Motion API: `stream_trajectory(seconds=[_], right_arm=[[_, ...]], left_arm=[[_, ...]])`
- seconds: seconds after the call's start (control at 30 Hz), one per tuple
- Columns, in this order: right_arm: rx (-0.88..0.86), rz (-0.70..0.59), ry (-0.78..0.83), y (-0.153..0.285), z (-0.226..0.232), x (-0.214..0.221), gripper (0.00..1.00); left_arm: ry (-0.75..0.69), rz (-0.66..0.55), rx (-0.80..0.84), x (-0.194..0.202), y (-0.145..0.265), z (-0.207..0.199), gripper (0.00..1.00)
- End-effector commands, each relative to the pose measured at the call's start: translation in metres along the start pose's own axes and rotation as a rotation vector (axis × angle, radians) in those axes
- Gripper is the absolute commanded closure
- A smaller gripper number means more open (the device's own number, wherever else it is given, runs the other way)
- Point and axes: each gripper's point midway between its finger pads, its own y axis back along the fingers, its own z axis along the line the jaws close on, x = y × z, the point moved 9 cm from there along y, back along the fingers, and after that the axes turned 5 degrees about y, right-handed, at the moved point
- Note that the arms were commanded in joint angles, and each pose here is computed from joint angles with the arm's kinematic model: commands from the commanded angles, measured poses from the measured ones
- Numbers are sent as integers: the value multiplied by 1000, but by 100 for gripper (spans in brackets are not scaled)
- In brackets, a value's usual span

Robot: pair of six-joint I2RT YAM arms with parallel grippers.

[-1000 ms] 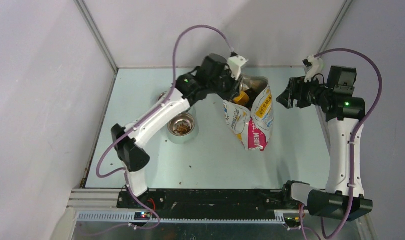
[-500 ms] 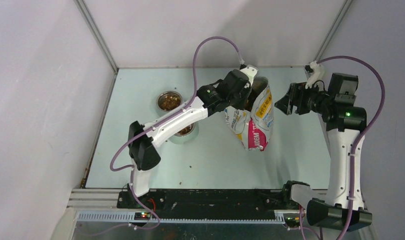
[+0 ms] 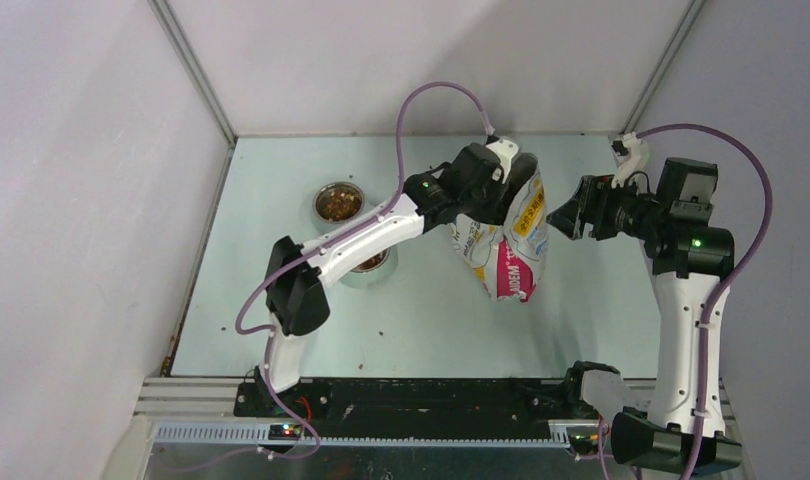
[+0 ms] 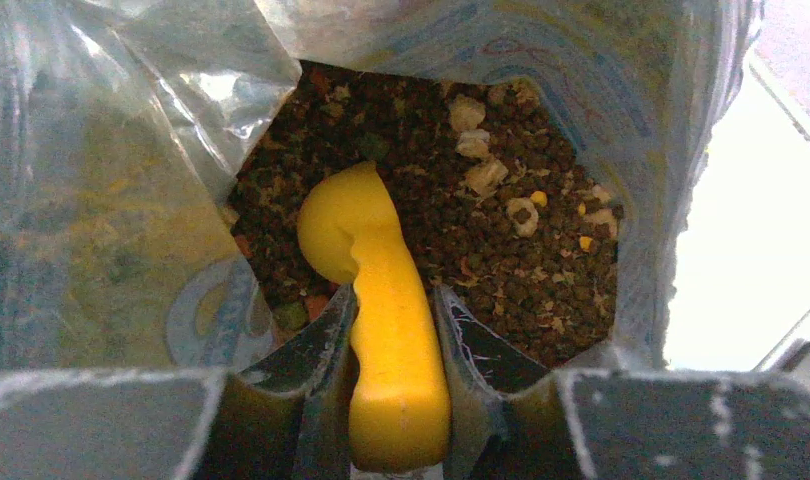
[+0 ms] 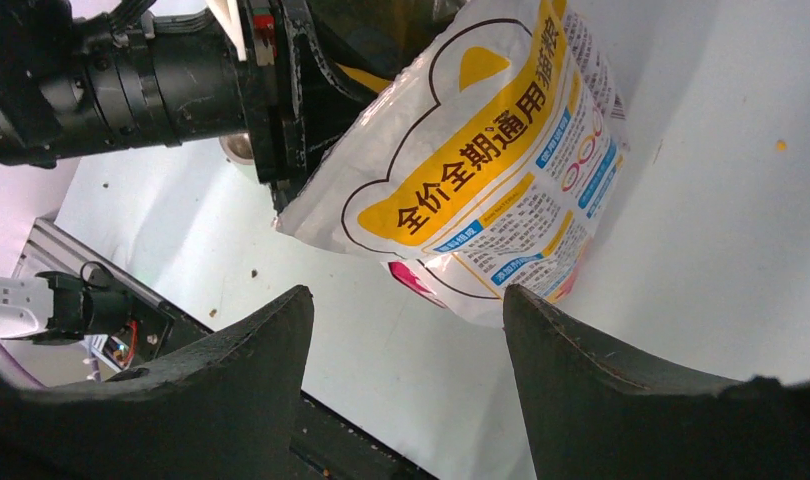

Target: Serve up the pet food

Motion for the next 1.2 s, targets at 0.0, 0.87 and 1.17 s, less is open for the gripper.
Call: stream_trajectory(seconds=[0.0,0.87,1.17], right_arm=[[-24,-9,-45,0,1,-2,28],[39,18,-16,-1,-11,-13,28],[55,28,-4,-2,-14,-9,28]], left_arm=[[61,290,253,57,-26,-16,100],[154,178,765,-24,26,-4,100],[145,119,740,-41,43,3,100]])
